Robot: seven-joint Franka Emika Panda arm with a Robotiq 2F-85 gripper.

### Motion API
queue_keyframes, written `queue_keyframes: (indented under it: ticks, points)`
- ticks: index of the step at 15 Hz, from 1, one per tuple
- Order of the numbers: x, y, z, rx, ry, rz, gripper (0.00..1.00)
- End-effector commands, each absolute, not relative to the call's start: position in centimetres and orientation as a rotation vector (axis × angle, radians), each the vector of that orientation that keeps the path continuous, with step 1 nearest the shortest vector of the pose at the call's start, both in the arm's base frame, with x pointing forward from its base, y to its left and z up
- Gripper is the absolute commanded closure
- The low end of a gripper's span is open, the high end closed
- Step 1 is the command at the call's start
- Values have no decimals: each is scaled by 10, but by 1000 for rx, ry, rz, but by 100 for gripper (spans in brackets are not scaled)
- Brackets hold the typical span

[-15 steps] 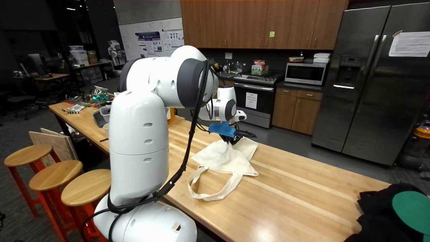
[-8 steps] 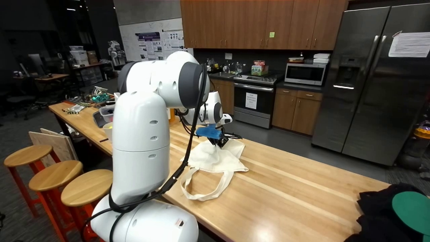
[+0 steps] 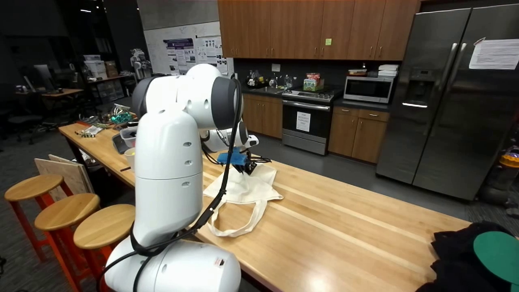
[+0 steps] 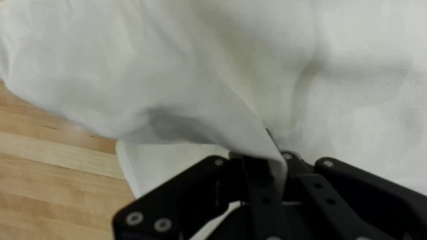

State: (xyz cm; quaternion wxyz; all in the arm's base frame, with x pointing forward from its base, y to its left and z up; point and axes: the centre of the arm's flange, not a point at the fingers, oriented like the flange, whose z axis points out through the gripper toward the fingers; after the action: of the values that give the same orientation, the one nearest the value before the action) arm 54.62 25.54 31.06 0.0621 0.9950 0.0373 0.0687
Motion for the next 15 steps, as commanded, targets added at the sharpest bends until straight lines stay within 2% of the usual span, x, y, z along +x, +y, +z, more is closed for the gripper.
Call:
queue_keyframes:
  ticks: [1,7,15]
  points:
    - [544,286,311,2986,176,176,99]
    - [524,290,327,3003,248,151,99]
    - [543,247,373,3145,133,247,99]
